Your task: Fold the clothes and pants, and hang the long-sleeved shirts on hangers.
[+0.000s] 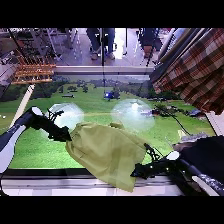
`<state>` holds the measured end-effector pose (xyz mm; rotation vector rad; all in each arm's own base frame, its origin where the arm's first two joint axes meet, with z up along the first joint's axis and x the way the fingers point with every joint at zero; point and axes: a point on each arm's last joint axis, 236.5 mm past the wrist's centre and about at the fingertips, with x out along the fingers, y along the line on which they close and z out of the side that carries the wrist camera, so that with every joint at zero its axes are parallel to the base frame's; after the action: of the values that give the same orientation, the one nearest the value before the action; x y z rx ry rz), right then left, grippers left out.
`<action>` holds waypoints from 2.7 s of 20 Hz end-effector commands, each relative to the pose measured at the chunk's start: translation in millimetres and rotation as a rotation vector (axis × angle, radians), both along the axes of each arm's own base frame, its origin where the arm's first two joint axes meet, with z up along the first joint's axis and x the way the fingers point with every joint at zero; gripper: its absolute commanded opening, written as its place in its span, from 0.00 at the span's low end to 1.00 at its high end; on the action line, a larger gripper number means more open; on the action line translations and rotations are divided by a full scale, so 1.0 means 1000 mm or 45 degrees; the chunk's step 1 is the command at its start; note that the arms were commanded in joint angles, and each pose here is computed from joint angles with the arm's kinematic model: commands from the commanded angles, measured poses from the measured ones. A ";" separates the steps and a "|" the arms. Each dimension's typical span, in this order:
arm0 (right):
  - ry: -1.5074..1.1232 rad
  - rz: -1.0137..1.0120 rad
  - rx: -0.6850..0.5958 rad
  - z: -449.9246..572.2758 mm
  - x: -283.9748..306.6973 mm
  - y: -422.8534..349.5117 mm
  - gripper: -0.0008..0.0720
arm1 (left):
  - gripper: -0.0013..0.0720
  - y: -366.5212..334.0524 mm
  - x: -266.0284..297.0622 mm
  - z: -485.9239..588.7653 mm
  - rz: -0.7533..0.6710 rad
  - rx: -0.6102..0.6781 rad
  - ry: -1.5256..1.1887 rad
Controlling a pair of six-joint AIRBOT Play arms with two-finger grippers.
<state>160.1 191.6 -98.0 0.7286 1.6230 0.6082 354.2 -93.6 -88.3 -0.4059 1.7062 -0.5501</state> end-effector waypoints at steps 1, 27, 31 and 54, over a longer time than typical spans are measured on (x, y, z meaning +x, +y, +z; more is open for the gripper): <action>-0.069 0.048 0.002 0.001 0.009 0.013 0.03 | 0.04 -0.001 -0.003 0.002 -0.007 -0.008 0.017; -2.107 -0.222 -0.694 0.562 0.102 -0.110 0.03 | 0.03 -0.038 -0.093 0.553 0.380 -0.595 -1.866; -1.405 0.047 -0.462 0.350 0.260 -0.073 0.03 | 0.03 -0.019 0.014 0.359 0.504 -0.386 -1.301; -0.310 0.359 -0.138 -0.004 0.192 0.074 0.72 | 0.49 0.201 0.010 0.114 0.515 0.763 -0.327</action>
<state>357.2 228.6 -90.9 0.3384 1.5921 0.7425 387.5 97.2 12.8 -0.2570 1.3553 0.1476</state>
